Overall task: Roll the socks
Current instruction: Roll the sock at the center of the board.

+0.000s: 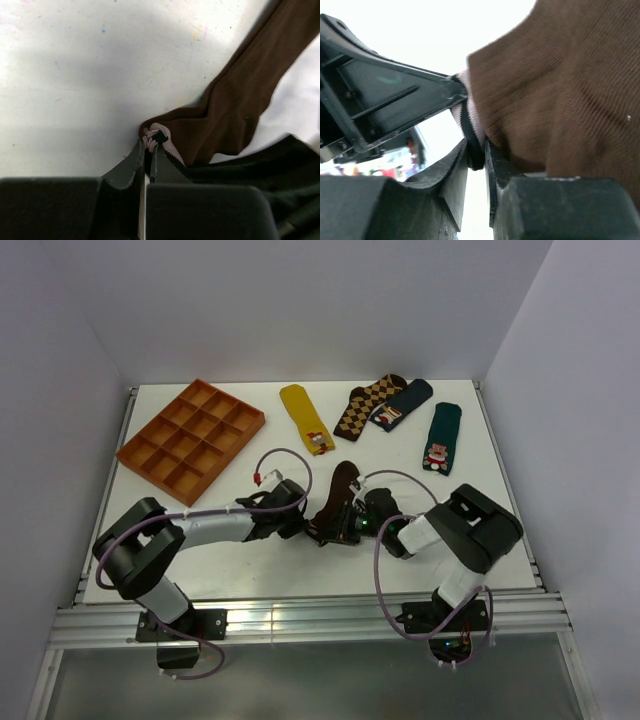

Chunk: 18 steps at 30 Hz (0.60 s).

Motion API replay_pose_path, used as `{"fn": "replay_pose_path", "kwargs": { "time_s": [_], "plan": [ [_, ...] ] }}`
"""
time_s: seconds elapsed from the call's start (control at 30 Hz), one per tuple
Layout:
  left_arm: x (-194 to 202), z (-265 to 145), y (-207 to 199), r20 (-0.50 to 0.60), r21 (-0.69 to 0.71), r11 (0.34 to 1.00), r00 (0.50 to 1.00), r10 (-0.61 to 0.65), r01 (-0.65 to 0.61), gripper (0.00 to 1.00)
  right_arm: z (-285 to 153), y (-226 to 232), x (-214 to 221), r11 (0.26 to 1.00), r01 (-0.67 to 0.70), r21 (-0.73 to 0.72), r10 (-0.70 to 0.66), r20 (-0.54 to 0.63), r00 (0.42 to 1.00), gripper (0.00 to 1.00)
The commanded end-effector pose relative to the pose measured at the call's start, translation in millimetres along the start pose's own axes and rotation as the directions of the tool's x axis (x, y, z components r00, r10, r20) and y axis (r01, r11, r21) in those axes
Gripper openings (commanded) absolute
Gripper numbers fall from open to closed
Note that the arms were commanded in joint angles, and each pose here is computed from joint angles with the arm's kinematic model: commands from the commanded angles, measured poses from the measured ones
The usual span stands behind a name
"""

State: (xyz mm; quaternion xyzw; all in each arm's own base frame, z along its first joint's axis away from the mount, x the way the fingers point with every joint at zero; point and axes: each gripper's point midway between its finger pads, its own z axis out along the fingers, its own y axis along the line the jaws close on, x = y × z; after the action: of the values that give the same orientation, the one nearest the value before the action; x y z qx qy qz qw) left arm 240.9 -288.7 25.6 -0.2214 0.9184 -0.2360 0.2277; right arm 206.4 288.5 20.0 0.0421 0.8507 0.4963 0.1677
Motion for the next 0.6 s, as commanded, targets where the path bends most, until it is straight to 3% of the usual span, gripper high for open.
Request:
{"fn": "replay_pose_path", "kwargs": {
  "time_s": [0.0,0.17,0.37,0.57],
  "plan": [
    [-2,-3,53,-0.017,-0.293,0.942,0.986,0.165,-0.163,0.0,-9,-4,-21,0.984,0.146,0.105,-0.155,0.077,0.985,0.28],
    [2,1,52,-0.064,-0.363,0.9,0.97,0.234,-0.241,0.0,-27,4,-38,0.931,0.301,0.205,-0.336,0.166,0.927,0.34],
    [-5,-4,45,-0.097,-0.42,0.852,0.949,0.301,-0.313,0.0,-43,29,-39,0.785,0.528,0.324,-0.609,0.245,0.754,0.38],
    [-10,-7,36,-0.122,-0.438,0.827,0.935,0.332,-0.352,0.0,-36,37,-22,0.624,0.671,0.4,-0.774,0.195,0.603,0.38]
  ]
}}
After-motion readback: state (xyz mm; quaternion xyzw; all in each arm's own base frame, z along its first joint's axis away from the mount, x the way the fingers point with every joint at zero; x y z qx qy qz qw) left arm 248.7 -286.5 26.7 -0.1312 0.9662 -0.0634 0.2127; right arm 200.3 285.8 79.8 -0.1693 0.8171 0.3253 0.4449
